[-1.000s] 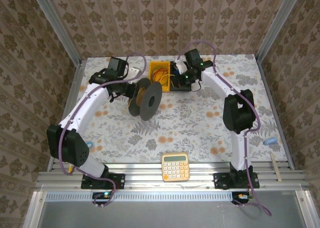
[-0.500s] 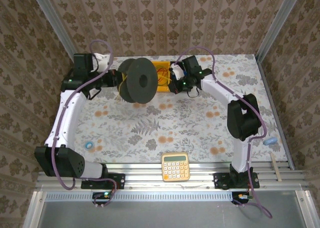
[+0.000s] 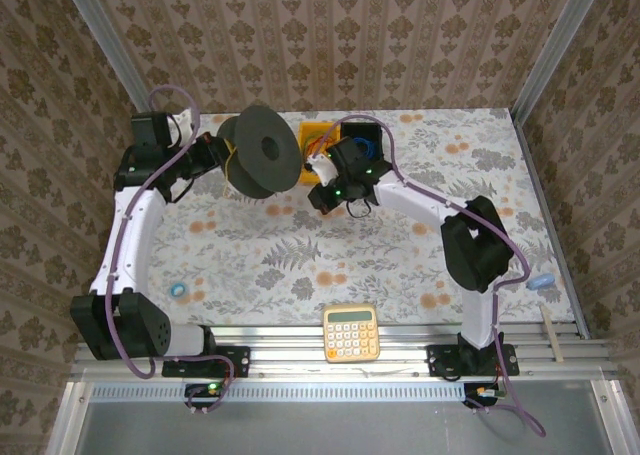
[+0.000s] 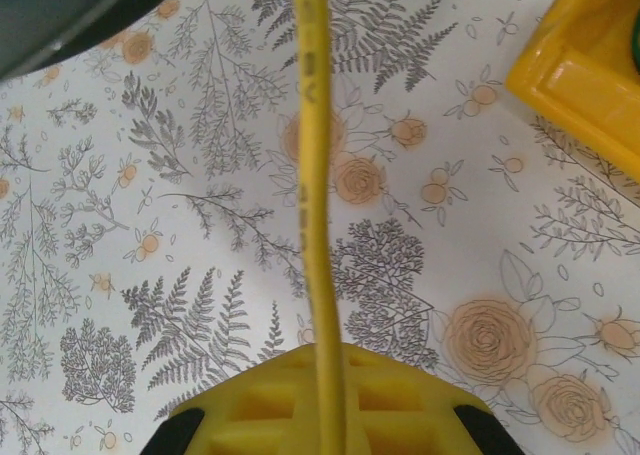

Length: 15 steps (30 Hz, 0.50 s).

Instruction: Wrap the cables

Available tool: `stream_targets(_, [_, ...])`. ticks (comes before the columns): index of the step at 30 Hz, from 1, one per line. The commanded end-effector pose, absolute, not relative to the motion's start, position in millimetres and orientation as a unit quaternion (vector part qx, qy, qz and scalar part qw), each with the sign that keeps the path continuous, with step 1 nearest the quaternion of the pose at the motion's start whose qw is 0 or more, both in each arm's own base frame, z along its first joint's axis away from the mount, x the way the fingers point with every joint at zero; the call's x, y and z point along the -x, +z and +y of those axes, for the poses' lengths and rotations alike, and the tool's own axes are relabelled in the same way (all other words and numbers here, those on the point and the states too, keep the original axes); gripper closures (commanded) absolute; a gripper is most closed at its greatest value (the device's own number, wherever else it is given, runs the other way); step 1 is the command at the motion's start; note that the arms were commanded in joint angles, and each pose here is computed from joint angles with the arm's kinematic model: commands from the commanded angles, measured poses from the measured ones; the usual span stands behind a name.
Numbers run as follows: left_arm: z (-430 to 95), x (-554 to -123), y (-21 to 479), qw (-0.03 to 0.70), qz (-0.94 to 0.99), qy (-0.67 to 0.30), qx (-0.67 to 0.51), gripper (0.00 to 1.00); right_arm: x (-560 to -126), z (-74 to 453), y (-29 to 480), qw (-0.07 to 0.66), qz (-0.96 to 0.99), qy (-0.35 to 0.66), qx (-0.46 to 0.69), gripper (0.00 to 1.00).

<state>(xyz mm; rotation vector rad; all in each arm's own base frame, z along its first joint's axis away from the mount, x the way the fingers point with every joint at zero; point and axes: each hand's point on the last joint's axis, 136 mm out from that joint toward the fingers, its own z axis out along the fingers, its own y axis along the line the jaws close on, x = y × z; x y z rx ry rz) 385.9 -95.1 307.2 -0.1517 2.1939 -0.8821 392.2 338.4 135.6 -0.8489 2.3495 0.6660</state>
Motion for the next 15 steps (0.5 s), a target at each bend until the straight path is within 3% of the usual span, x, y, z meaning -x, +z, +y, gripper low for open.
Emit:
stream_targets(1, [-59,-403,390,0.53,0.786,-0.305,0.086,1.0,-364,325,122,0.232,0.896,0.212,0.313,1.0])
stream_targets(15, [-14,-397,387,0.553,0.796,-0.209,0.131,1.0,-334,283,68,0.182,0.926,0.191,0.27,1.0])
